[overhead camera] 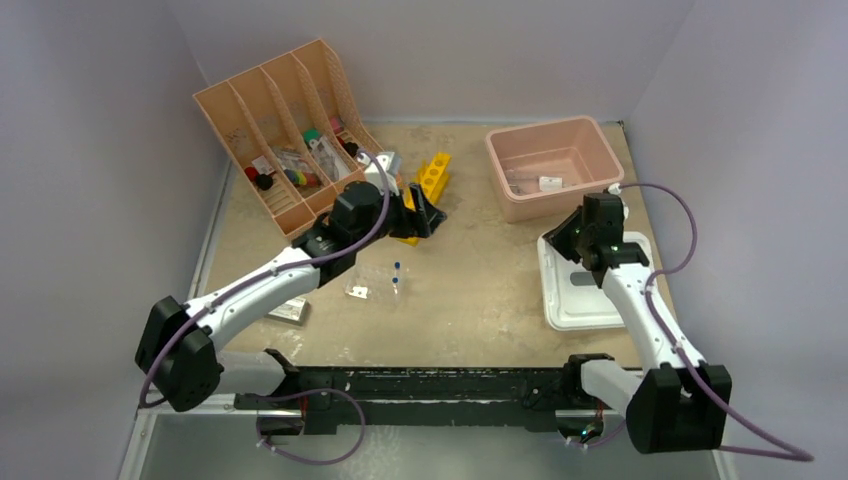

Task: Organize the chemistry lab equipment

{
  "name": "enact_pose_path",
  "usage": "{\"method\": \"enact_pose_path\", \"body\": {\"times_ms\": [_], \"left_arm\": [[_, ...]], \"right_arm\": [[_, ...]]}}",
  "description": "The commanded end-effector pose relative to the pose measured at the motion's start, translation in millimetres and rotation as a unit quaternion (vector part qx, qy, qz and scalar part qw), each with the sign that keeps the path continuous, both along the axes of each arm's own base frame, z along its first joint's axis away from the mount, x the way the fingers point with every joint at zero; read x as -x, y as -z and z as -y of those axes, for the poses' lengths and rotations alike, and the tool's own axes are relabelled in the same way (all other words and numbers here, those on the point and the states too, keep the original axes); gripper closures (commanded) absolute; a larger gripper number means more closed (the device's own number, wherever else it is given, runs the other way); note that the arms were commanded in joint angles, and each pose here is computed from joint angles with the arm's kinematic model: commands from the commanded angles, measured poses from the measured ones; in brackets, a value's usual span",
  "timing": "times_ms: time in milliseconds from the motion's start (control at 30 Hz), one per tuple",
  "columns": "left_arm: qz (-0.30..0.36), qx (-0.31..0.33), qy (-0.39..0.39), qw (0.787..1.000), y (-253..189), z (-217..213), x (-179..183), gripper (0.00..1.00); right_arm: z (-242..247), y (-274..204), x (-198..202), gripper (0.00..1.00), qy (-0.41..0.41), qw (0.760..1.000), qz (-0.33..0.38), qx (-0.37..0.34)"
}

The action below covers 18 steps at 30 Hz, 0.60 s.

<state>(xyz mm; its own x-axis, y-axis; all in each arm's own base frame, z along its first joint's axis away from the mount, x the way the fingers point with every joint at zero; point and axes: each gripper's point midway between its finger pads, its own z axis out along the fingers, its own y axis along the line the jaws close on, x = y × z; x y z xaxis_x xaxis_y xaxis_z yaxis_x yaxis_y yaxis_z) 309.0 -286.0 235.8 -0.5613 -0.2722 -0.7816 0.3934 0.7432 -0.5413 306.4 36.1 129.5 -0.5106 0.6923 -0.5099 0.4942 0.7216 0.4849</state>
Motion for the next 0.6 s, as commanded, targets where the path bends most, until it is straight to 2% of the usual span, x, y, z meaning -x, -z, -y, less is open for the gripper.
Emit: {"method": "enact_pose_path", "body": {"times_ms": [0, 133, 400, 467, 567], "left_arm": [[0.009, 0.060, 0.065, 0.996, -14, 52, 14, 0.19], [-0.010, 0.070, 0.117, 0.991, -4, 93, 30, 0.16], [-0.034, 0.153, 0.208, 0.966, -7, 159, 65, 0.16], [-0.063, 0.167, 0.211, 0.961, -1, 172, 66, 0.16], [-0.107, 0.213, 0.234, 0.943, 2, 193, 68, 0.16]], "right_arm": [[-11, -26, 12, 0.95, 0.019, 0.998, 0.024, -0.053], [-19, -49, 14, 0.96, 0.017, 0.995, 0.057, -0.084], [-32, -79, 18, 0.97, 0.019, 0.987, 0.077, -0.141], [-36, -84, 18, 0.98, 0.023, 0.984, 0.078, -0.160], [-38, -92, 18, 0.99, 0.028, 0.981, 0.083, -0.172]]}}
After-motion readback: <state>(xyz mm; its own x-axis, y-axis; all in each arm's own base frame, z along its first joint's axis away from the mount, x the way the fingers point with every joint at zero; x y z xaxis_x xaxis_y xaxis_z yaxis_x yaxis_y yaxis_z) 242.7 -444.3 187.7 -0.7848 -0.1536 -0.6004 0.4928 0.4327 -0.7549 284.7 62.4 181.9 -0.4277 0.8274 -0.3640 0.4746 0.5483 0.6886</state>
